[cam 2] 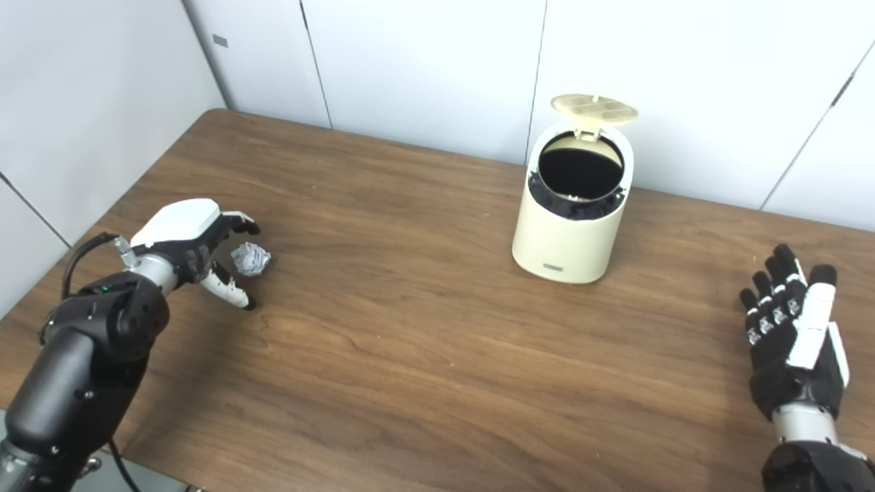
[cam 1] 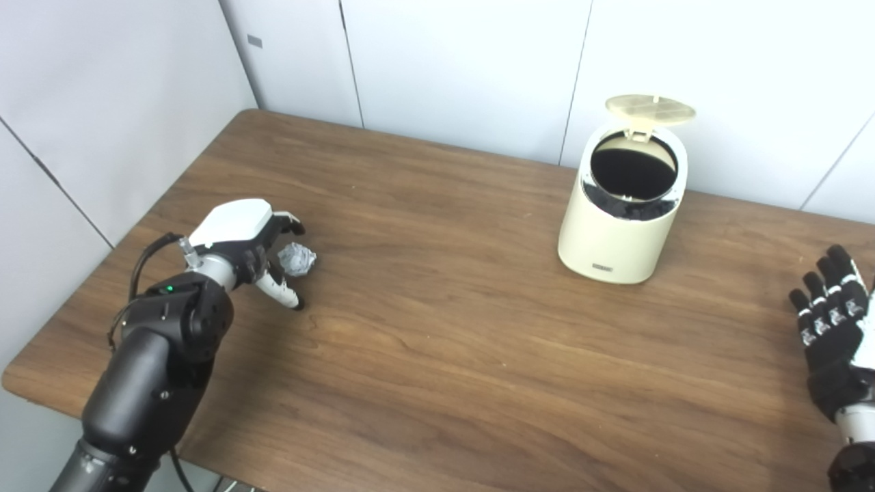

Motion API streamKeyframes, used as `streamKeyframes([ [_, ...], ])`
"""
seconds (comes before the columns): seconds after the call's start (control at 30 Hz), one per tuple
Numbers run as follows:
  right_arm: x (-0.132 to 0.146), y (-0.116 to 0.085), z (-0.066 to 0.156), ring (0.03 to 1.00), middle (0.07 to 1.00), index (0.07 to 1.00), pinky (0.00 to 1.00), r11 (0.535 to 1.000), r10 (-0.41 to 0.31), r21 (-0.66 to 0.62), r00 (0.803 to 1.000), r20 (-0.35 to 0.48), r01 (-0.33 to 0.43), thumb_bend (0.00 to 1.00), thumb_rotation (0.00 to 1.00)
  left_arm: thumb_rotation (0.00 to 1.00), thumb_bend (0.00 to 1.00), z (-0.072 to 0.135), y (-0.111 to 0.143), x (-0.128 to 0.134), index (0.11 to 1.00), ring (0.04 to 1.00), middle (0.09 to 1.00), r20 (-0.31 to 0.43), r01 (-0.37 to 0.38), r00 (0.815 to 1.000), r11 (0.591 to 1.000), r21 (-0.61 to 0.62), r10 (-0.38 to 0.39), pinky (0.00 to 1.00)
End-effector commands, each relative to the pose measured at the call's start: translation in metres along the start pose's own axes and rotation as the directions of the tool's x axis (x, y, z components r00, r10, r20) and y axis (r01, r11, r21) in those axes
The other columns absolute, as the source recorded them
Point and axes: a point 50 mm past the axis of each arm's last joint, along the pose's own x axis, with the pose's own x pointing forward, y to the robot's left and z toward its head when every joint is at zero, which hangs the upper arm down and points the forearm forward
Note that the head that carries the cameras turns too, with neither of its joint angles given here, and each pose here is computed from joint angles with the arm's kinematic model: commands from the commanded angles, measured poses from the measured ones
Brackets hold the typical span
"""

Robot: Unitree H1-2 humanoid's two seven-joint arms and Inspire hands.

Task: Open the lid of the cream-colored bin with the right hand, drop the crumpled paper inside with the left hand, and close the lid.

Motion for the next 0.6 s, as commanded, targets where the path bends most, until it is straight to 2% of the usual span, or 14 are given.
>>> streamKeyframes([
  [0.0,0.0051,0.0043,0.0207,1.000,0.996,0.952,0.97,1.000,0.031,-0.003,0.996,0.083,-0.031,0.58,1.00,0.06,0.90,-0.0020,0.0198,0.0020,0.797,0.807,0.838,-0.008,-0.070,0.997,0.997,0.042,0.070,0.62],
  [0.3,0.0044,0.0044,0.0197,0.999,1.000,0.955,0.95,1.000,0.029,0.000,0.997,0.074,-0.029,0.59,1.00,0.01,0.87,0.0043,0.0200,0.0049,0.780,0.802,0.824,0.012,-0.075,0.997,0.997,-0.010,0.075,0.64],
  [0.57,0.0036,0.0052,0.0179,1.000,1.000,0.953,0.94,1.000,0.019,0.004,0.998,0.055,-0.020,0.57,1.00,0.01,0.85,0.0074,0.0222,0.0051,0.815,0.829,0.846,0.016,-0.076,0.997,0.996,-0.052,0.077,0.68],
])
